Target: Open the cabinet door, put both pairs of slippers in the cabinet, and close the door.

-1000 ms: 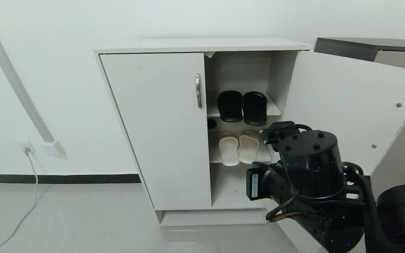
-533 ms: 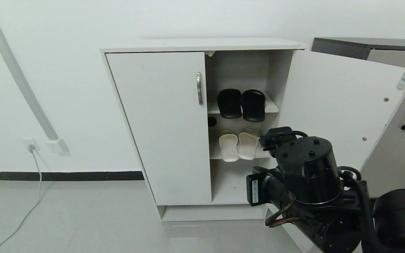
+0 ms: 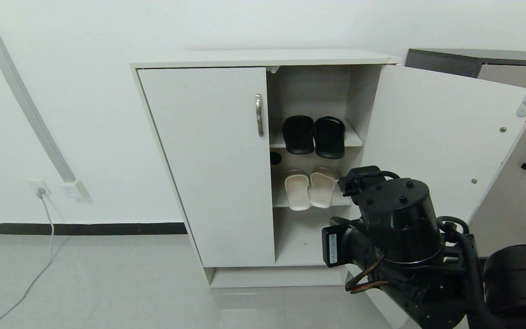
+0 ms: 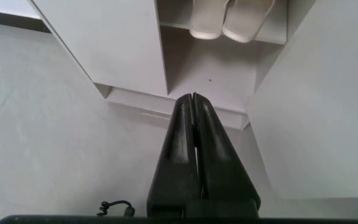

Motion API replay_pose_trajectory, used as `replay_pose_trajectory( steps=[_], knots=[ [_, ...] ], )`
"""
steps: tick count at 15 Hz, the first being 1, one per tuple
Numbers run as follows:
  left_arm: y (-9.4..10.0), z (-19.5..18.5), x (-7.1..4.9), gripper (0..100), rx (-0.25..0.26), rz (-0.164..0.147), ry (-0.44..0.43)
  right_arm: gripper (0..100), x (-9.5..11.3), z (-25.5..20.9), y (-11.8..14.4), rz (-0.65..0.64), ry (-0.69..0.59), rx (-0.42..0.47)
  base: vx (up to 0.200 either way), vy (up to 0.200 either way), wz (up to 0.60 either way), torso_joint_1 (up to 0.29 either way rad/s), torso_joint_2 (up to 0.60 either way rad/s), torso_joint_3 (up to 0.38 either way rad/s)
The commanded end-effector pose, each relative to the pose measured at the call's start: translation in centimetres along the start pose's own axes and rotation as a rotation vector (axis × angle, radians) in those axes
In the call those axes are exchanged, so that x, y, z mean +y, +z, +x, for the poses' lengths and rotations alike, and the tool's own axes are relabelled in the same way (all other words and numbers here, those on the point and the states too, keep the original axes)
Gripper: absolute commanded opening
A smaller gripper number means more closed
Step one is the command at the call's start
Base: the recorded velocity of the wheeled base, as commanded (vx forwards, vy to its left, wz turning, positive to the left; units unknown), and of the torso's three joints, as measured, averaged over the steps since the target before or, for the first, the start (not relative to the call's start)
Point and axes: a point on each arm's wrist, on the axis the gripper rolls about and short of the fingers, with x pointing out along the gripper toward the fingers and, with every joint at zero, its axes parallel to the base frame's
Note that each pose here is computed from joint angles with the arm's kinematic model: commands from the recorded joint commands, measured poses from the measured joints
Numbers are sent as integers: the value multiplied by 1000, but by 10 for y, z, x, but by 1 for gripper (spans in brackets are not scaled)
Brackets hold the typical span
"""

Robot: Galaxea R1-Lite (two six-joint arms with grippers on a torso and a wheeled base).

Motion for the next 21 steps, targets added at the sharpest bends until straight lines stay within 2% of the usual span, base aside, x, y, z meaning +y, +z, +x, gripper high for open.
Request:
replay_pose_trajectory(
  steps=[1, 5, 8, 21],
  knots=[
    [0, 0, 0, 0, 2, 0, 0, 0, 1, 1, -1, -2, 0, 3, 0, 0, 0, 0, 0, 0],
    [0, 0, 0, 0, 0, 0, 0, 0, 1, 1, -1, -3, -1, 4, 0, 0, 0, 1, -19, -19],
    [0, 0, 0, 0, 2, 0, 2, 0, 1, 1, -2, -6, -3, 5, 0, 0, 0, 14, -185, -307],
    [0, 0, 0, 0, 2, 4, -1, 0, -4, 0, 1, 3, -12, -4, 0, 0, 0, 110, -481, -341]
  ],
)
